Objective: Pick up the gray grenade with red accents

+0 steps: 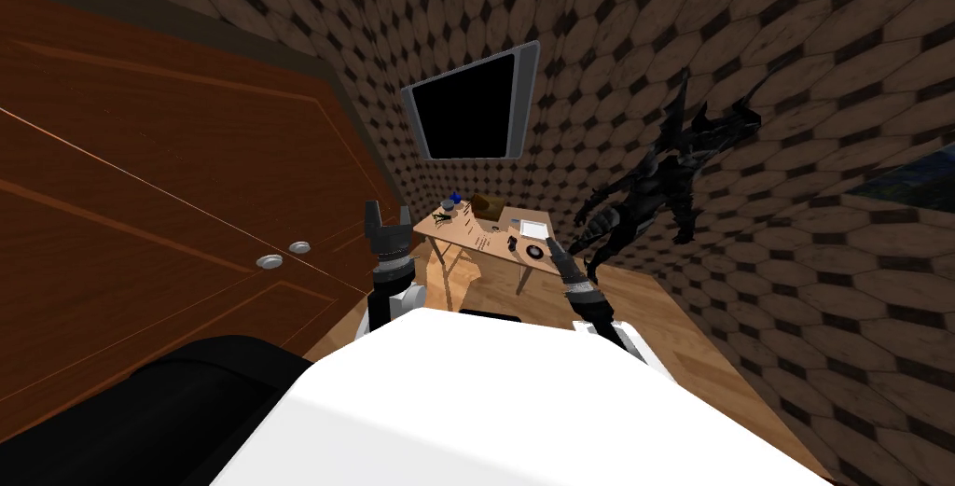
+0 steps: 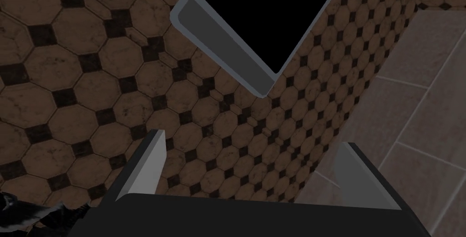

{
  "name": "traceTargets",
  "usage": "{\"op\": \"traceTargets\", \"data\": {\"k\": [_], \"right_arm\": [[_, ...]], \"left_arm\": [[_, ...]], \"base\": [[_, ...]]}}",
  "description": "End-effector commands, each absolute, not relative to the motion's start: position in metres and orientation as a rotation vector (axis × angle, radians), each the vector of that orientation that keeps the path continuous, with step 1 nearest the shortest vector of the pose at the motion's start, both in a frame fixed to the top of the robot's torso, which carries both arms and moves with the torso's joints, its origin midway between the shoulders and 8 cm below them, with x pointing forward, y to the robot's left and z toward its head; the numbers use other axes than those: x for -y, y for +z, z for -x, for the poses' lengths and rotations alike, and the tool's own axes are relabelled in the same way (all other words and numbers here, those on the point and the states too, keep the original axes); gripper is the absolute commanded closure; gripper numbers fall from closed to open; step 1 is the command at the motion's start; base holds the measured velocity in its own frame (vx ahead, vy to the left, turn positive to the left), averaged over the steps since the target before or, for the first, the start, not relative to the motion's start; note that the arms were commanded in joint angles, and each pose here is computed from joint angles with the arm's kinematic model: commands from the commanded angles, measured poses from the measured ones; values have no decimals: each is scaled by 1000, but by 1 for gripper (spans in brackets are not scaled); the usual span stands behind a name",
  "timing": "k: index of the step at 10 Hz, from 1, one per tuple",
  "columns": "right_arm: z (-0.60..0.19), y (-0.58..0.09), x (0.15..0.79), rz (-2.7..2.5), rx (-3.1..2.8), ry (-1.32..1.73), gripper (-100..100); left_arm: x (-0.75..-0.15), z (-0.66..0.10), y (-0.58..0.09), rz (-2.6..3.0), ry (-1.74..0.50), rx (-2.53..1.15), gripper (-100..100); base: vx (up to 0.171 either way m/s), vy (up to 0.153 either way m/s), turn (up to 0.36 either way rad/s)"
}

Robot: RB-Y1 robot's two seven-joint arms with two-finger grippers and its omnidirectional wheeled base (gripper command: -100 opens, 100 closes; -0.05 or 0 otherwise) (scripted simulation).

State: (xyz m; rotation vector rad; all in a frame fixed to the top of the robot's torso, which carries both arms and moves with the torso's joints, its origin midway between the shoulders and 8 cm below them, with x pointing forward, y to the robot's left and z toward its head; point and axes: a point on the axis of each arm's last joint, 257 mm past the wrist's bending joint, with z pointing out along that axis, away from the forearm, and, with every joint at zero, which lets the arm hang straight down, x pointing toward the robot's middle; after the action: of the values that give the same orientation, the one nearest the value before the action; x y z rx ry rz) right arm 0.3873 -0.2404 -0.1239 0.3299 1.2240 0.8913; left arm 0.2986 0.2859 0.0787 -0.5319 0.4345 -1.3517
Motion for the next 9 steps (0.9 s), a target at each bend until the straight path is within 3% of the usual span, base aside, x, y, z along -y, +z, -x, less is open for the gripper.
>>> {"op": "traceTargets", "data": {"k": [1, 9], "right_arm": [[-393, -144, 245, -322, -1270, 854, -100], [-396, -241, 275, -204, -1520, 624, -100]], "left_arm": [[-286, -299, 79, 532, -1352, -435, 0], [-286, -299, 79, 532, -1352, -435, 0]], "base": [[-59, 56, -22], [-23, 49, -1]]}}
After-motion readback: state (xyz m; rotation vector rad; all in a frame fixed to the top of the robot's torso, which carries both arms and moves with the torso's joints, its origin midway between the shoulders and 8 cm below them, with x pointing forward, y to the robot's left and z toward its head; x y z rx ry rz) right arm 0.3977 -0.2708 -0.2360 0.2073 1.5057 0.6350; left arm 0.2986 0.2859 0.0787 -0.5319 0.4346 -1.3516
